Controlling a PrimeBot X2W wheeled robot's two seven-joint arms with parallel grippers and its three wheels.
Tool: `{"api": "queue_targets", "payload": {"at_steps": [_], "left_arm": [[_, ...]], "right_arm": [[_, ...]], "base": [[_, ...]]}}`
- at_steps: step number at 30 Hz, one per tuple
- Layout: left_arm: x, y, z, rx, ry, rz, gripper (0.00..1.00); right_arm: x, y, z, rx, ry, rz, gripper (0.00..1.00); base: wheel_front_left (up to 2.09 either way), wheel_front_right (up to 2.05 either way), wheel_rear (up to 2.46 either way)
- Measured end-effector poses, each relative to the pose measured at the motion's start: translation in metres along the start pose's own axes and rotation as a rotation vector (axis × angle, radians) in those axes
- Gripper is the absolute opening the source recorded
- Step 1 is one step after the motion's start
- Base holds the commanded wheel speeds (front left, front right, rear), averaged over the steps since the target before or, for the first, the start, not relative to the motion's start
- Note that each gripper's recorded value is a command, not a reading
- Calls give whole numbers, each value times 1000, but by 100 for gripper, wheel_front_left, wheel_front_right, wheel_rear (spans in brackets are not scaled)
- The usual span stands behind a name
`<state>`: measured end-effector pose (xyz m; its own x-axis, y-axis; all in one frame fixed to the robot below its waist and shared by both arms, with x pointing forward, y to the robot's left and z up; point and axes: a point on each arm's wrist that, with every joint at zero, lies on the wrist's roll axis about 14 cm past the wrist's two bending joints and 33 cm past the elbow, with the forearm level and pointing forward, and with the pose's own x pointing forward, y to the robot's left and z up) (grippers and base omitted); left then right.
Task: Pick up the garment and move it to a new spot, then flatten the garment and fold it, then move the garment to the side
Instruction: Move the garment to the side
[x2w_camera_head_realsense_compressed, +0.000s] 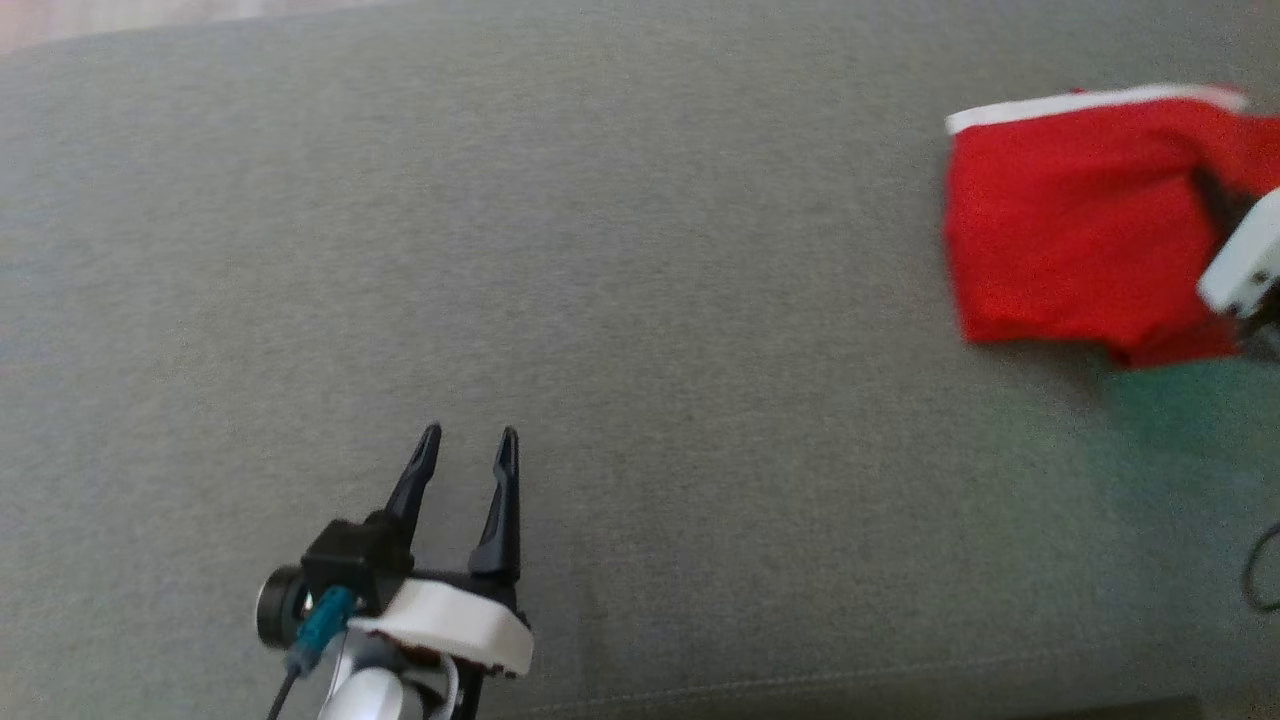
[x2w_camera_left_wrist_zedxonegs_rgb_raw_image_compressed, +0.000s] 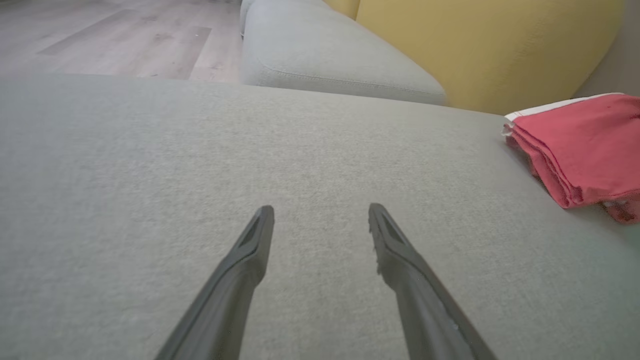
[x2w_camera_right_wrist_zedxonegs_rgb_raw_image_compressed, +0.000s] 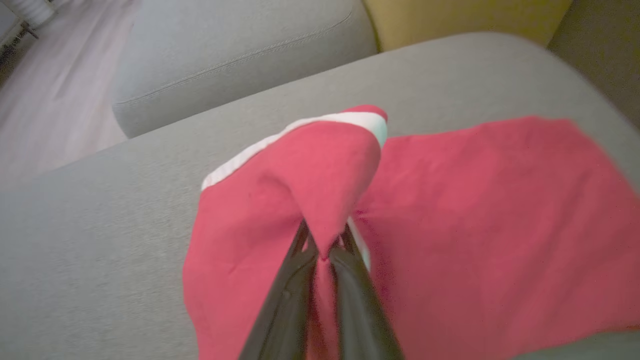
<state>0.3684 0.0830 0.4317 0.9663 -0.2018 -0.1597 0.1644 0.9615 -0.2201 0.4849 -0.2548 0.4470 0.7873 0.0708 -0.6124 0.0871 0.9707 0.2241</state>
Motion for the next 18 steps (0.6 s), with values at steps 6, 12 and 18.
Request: {"api": "queue_targets", "payload": {"at_steps": [6,12,18], "left_arm": [[20,-20,-5,-6,13,-85,100],[16,-7,-18,-7,53,-41,100],[12,7,-16,-4,49,6,100]], "right_arm": [[-9,-50,37,-93,-50,-150,0],[6,-64,57,-181,-37,-231,0],[10,-89,46,-291,73,-341,100]], "base": [[0,0,0],[0,0,0],[0,0,0]]}}
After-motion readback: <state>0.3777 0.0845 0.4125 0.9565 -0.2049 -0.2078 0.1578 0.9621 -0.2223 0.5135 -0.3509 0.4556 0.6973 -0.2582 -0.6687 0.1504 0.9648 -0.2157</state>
